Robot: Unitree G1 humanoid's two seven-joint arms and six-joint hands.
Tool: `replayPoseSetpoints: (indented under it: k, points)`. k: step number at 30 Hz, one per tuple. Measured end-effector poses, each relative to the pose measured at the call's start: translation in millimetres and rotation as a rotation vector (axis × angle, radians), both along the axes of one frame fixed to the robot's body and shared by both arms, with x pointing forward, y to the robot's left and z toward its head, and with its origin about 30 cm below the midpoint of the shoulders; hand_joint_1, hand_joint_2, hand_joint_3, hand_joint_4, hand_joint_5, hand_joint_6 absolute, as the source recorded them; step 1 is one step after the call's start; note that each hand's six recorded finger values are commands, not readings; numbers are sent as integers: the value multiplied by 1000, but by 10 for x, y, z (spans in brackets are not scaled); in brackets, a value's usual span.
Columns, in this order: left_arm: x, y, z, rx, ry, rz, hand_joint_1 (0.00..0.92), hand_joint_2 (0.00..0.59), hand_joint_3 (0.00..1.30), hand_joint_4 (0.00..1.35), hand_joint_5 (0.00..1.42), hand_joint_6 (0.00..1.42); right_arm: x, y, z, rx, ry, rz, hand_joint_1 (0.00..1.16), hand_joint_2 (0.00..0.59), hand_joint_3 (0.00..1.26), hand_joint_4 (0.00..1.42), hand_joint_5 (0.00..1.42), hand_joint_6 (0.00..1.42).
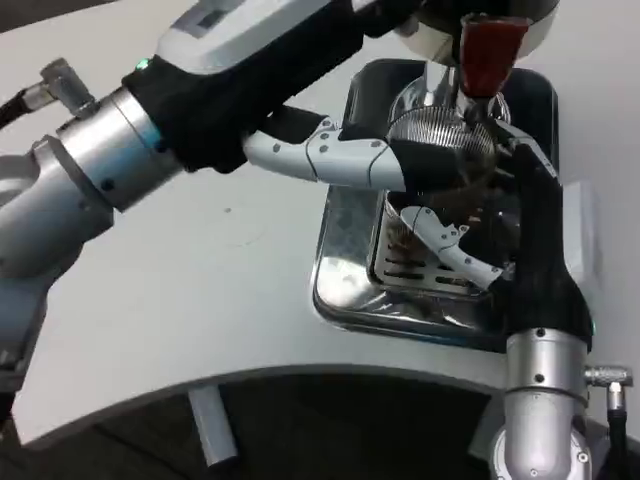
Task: Grasp the cup under the faucet to collect the drink, then remove the cup.
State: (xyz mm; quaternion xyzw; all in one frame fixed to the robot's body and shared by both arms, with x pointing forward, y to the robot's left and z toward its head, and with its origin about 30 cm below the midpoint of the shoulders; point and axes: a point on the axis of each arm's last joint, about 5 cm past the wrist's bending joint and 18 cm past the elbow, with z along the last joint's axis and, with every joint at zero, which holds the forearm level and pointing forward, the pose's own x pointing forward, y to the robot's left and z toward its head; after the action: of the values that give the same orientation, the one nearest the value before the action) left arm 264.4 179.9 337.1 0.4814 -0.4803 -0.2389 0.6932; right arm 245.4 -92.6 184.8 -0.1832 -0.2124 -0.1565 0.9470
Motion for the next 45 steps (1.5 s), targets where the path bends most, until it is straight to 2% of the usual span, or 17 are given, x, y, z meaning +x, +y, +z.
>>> replayPoseSetpoints:
  k: [18,30,45]
  points:
    - [-191,254,-183,-65,33,53,0,98,86,148,251,357,-44,-23,-26,3,-3,1,740,270,465,473,490,495]
    - [-334,465,-367,-96,93,120,0,98,95,158,262,362,-116,-60,-49,15,-2,6,745,261,521,534,564,576]
    - [-496,645,-567,-128,153,195,0,99,102,168,276,366,-184,-108,-77,2,-4,13,778,255,548,570,629,676]
